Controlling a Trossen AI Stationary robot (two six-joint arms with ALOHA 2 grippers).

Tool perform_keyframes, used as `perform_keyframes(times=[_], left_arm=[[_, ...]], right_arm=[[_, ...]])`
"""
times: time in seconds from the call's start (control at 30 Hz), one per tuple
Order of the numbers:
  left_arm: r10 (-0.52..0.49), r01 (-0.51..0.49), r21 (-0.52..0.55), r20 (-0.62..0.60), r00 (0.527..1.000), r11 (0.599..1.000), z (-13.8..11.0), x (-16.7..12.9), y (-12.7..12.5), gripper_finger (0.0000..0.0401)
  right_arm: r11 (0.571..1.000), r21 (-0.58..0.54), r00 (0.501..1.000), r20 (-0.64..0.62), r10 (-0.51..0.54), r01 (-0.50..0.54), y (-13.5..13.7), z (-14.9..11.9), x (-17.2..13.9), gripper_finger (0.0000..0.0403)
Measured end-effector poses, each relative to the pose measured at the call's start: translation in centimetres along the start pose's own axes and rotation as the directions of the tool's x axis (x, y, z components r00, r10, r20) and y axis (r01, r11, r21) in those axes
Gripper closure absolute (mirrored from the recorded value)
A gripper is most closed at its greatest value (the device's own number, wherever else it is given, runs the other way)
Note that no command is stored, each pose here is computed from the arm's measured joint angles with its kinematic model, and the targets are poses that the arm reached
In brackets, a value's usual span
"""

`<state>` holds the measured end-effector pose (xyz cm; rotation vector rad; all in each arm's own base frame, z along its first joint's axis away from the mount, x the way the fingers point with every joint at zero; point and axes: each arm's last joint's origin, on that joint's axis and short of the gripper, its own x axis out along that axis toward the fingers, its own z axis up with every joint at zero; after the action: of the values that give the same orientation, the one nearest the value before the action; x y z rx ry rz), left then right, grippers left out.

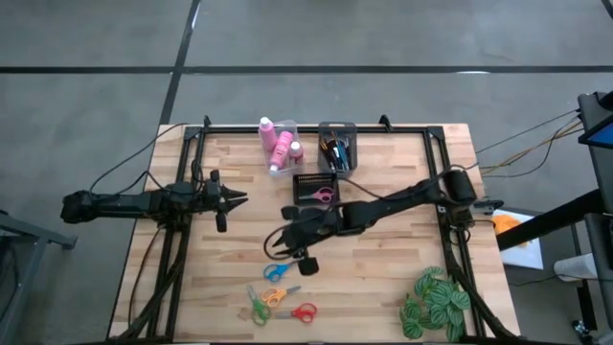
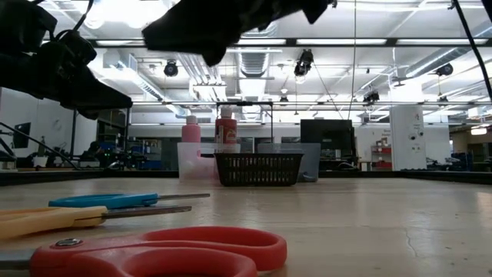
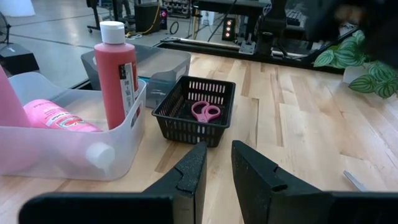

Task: Pick & Place Paint Supplies
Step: Put the blue scissors into the black bin

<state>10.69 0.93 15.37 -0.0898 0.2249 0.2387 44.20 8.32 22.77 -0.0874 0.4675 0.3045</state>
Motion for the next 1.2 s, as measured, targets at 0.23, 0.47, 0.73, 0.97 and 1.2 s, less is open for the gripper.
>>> perform_keyframes(times=[0.23,0.47,0.73,0.97,1.2], left_arm=[[0.0,0.0,0.0,0.0,1.0,1.0,0.0,0.0,0.0,0.0322],[0.0,0.0,0.0,0.0,1.0,1.0,0.0,0.0,0.0,0.0322],[0.001,-0.001,0.0,0.0,1.0,1.0,0.0,0.0,0.0,0.0322],[0.0,0.0,0.0,0.0,1.0,1.0,0.0,0.0,0.0,0.0322],[0.0,0.0,0.0,0.0,1.0,1.0,0.0,0.0,0.0,0.0322]], right_arm=[[0.995,0.091,0.999,-0.034,0.034,-0.03,1.3,-3.0,3.6,0.0303],[0.988,0.151,0.996,-0.076,0.045,-0.033,1.9,-5.0,6.7,0.0303],[0.983,0.178,0.988,-0.151,-0.02,0.047,1.6,-6.8,9.0,0.0303],[0.989,0.133,0.969,-0.244,-0.036,0.07,1.5,-8.3,9.6,0.0303],[0.987,0.111,0.943,-0.324,-0.073,0.114,1.6,-8.8,9.3,0.0303]])
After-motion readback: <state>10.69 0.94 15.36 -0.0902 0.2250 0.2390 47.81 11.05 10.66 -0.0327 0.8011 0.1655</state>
